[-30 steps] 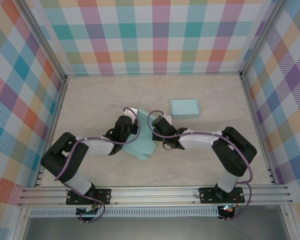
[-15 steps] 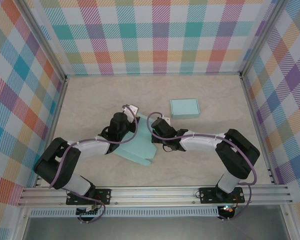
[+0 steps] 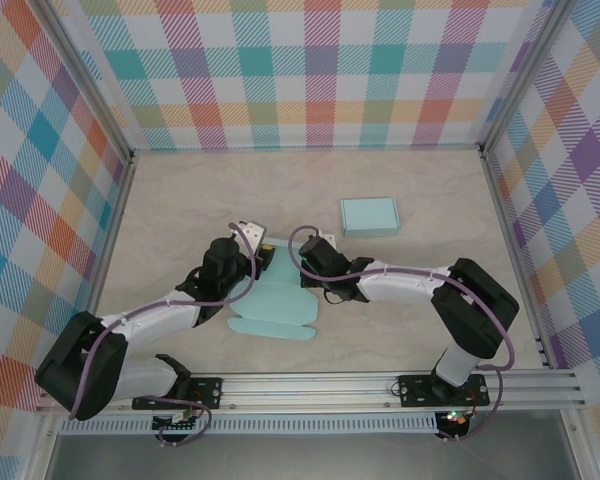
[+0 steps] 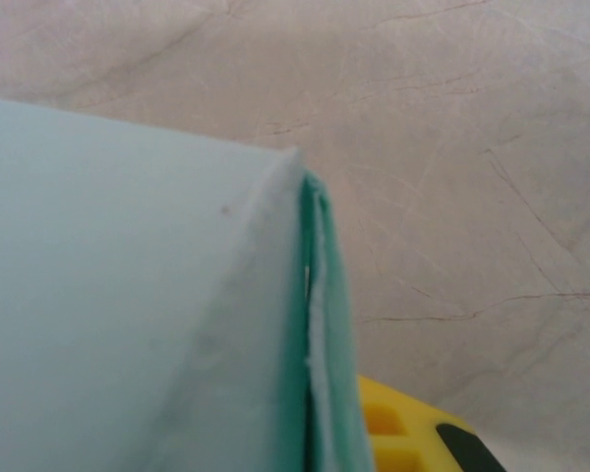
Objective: Fold the paper box
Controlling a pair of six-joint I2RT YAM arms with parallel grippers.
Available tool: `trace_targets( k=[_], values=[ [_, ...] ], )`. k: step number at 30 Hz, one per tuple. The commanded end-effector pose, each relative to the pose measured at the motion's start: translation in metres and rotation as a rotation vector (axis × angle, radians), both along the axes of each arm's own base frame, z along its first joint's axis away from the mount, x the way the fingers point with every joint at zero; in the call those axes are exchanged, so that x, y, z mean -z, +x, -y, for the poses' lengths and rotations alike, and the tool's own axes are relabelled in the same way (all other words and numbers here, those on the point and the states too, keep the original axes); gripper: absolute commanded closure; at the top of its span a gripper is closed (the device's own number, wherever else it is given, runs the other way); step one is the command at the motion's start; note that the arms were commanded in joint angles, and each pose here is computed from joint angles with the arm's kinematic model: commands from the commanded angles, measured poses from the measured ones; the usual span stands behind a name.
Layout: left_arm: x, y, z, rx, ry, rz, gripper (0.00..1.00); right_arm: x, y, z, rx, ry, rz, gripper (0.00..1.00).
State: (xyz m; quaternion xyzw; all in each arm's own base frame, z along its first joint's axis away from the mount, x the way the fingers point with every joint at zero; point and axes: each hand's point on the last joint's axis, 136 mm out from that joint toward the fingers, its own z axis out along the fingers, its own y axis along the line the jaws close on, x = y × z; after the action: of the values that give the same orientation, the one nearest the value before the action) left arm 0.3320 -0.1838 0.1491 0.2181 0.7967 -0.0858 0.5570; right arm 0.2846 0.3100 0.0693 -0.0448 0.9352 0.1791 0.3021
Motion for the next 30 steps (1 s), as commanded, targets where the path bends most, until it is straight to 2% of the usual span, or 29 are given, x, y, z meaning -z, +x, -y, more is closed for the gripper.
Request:
trace_targets(
  k=[1, 3, 4, 13, 16, 20, 21, 30],
  values=[
    [-0.012, -0.012, 0.005, 0.053, -0.058, 0.011, 0.29, 0.008, -0.003, 0.000, -0.029, -0.039, -0.025, 1.00],
    [-0.017, -0.020, 0.008, 0.090, -0.071, 0.006, 0.10, 0.010, -0.002, 0.000, -0.027, -0.039, -0.029, 1.00],
    [-0.020, -0.022, 0.009, 0.104, -0.077, 0.003, 0.07, 0.011, -0.002, 0.000, -0.029, -0.041, -0.031, 1.00],
    [-0.020, -0.043, -0.005, 0.091, -0.067, -0.051, 0.00, 0.016, 0.004, 0.001, -0.023, -0.037, -0.041, 1.00],
    [-0.016, -0.053, -0.012, 0.085, -0.053, -0.082, 0.04, 0.016, 0.005, 0.001, -0.025, -0.034, -0.045, 1.00],
    [-0.003, -0.058, -0.034, -0.001, 0.022, -0.122, 0.25, 0.014, 0.005, 0.001, -0.027, -0.025, -0.042, 1.00],
    [0.000, -0.058, -0.039, -0.023, 0.039, -0.128, 0.27, 0.013, 0.005, 0.002, -0.028, -0.022, -0.041, 1.00],
    [0.010, -0.055, -0.027, 0.014, 0.042, -0.202, 0.30, 0.006, 0.004, -0.001, -0.033, 0.008, -0.036, 1.00]
  ],
)
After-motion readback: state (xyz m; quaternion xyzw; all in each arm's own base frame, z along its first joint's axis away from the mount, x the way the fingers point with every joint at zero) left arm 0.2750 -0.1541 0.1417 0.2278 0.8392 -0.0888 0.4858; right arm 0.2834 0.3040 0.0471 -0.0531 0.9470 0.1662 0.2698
